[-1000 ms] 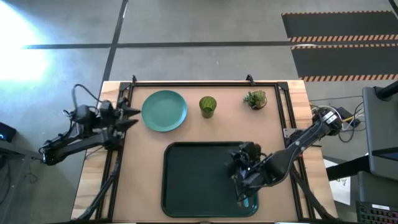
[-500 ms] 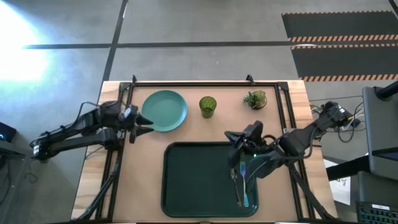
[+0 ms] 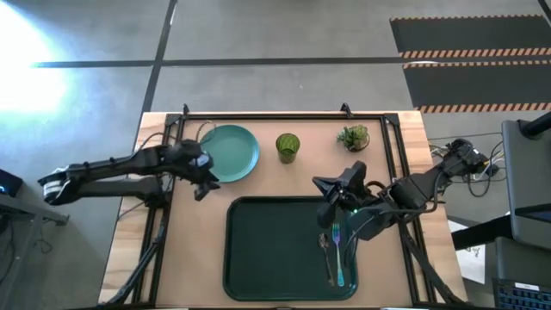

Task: Pick and place plate/cup/fork/spoon on tray
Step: Put the light green plate on the serving tray beside the spoon

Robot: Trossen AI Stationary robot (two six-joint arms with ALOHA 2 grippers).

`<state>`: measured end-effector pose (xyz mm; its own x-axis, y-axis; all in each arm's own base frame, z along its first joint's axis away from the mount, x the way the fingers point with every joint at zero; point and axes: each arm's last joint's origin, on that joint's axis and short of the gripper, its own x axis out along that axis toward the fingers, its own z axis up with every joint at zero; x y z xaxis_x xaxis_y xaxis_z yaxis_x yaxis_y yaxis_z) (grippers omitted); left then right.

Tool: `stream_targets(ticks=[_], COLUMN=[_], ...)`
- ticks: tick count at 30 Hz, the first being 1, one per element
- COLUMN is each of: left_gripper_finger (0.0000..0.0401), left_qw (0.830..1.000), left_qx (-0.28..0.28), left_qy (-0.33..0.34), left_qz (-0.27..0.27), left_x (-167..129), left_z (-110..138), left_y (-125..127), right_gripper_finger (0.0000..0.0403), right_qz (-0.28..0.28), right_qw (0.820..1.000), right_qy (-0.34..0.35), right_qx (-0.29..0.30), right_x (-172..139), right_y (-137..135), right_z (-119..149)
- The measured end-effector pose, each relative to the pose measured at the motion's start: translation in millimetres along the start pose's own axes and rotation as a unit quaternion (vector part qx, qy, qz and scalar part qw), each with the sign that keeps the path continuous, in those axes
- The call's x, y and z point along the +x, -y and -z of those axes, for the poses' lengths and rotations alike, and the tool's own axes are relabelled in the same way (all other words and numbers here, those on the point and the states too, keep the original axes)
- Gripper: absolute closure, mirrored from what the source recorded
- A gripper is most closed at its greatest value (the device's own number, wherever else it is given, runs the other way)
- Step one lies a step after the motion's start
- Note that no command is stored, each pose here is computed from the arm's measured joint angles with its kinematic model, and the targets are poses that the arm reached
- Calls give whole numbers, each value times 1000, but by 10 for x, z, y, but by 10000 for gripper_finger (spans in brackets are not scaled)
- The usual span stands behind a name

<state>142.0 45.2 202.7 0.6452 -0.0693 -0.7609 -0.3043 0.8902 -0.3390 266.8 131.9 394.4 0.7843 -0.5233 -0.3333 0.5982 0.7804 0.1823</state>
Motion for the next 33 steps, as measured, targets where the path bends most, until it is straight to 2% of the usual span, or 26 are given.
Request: stream_targets(ticks=[4, 8, 14, 17, 22, 33], left_gripper_finger=[264, 243, 196, 181, 175, 175], left_qw=[1000, 999, 997, 993, 985, 969], left_qx=[-8, -9, 28, 65, 98, 126], left_qy=[-28, -38, -15, -22, -60, -169], left_qz=[-7, -20, -64, -97, -132, -129], left_x=[95, 146, 137, 127, 188, 515], left_z=[-14, -45, -161, -199, -233, -169], left_y=[-29, -45, -53, -62, -97, -207], right_gripper_finger=[394, 394, 394, 394, 394, 394], right_qz=[-1, -4, -11, -12, -12, -12], right_qw=[1000, 1000, 1000, 1000, 1000, 1000], right_qy=[-1, -5, -12, -12, -13, -13], right_qx=[-2, -2, -6, -6, -6, -4], right_x=[0, -1, 0, 0, 0, 0], right_y=[0, -3, -8, -8, -8, -8], right_z=[1, 4, 9, 10, 10, 10])
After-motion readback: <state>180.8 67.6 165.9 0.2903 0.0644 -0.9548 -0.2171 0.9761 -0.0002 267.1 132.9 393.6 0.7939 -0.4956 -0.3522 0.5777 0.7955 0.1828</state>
